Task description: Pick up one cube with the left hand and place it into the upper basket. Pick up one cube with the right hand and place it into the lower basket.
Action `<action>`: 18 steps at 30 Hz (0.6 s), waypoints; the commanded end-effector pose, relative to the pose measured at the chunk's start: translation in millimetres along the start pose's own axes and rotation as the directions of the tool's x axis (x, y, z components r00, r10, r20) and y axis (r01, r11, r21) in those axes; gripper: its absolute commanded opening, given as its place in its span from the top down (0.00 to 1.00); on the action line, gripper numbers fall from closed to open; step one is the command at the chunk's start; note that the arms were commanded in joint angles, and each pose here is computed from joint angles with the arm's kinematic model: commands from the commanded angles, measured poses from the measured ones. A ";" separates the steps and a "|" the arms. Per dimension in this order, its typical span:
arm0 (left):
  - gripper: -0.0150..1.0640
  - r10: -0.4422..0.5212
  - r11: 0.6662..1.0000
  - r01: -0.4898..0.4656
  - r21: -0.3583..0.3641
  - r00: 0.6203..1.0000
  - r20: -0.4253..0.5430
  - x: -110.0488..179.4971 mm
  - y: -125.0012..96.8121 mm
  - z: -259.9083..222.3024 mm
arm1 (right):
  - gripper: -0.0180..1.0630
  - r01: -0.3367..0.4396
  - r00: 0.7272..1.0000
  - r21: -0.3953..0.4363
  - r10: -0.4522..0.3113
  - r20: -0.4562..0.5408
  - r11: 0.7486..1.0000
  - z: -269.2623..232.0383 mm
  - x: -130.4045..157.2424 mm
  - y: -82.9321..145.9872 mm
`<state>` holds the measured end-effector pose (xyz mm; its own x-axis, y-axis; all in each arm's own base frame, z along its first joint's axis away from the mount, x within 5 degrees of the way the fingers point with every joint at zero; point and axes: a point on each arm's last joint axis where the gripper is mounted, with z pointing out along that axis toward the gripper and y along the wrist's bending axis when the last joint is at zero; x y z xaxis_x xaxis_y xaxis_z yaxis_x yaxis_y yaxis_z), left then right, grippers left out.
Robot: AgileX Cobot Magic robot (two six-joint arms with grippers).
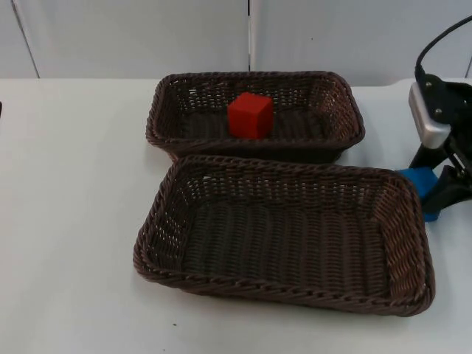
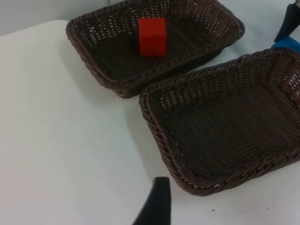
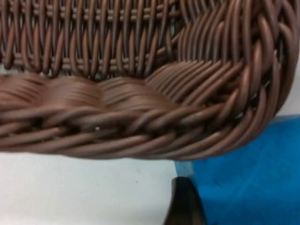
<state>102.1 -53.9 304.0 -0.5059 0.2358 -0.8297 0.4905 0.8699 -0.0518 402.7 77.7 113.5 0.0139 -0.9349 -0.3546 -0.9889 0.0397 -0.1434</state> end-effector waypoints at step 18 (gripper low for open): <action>0.26 -0.007 1.000 0.007 0.009 1.000 -0.002 1.9 -1.1 0.0 | 0.98 0.076 0.988 0.177 -0.051 -0.143 0.981 -118.9 -24.7 6.5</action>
<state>102.1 -53.9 304.0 -0.5059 0.2358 -0.8297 0.4905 0.8699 -0.0518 386.7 61.3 204.1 0.0551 -0.9779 -0.2017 -0.9550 0.0073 -0.2964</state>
